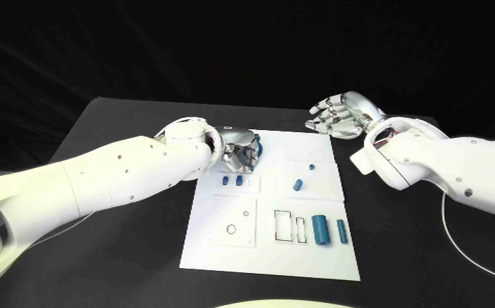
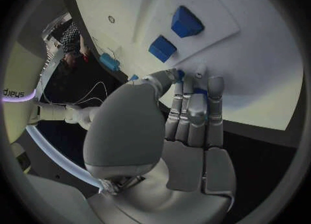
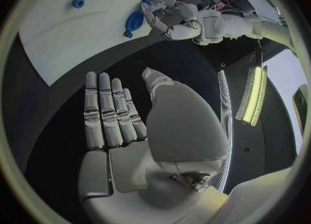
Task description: Assemble the parts on the task board
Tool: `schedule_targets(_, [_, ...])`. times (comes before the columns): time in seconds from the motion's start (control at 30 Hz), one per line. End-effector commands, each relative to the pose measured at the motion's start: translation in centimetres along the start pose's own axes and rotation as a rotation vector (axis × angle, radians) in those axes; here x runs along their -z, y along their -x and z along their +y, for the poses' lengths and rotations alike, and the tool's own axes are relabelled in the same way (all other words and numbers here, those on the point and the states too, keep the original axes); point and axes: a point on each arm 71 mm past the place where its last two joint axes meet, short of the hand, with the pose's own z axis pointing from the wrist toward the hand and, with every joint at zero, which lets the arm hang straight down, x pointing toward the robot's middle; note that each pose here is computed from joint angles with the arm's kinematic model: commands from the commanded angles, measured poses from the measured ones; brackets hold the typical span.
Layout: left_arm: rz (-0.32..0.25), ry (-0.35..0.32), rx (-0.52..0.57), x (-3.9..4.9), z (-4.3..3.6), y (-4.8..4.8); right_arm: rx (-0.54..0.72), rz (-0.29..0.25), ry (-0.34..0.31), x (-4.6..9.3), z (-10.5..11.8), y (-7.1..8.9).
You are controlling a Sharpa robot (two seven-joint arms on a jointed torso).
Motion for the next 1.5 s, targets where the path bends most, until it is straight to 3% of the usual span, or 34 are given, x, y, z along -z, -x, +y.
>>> schedule_targets(0.03, [0.049,0.002,0.009,-0.13,-0.10,-0.79,0.003,0.006,0.013,0.0,0.1,-0.1])
schedule_targets(0.37, [0.008,0.005,0.007,-0.13,0.08,-0.55,0.003,0.007,0.013,0.0,0.2,-0.1])
schedule_targets(0.77, [-0.065,-0.022,0.031,0.45,-0.17,0.10,0.004,0.007,0.014,-0.1,0.2,-0.1])
schedule_targets(1.2, [-0.120,-0.033,0.074,2.48,-0.06,1.49,0.005,0.005,0.012,-0.1,0.0,0.0])
schedule_targets(1.5, [-0.101,0.012,0.095,3.73,1.15,1.85,0.006,0.004,0.010,0.0,0.0,0.0])
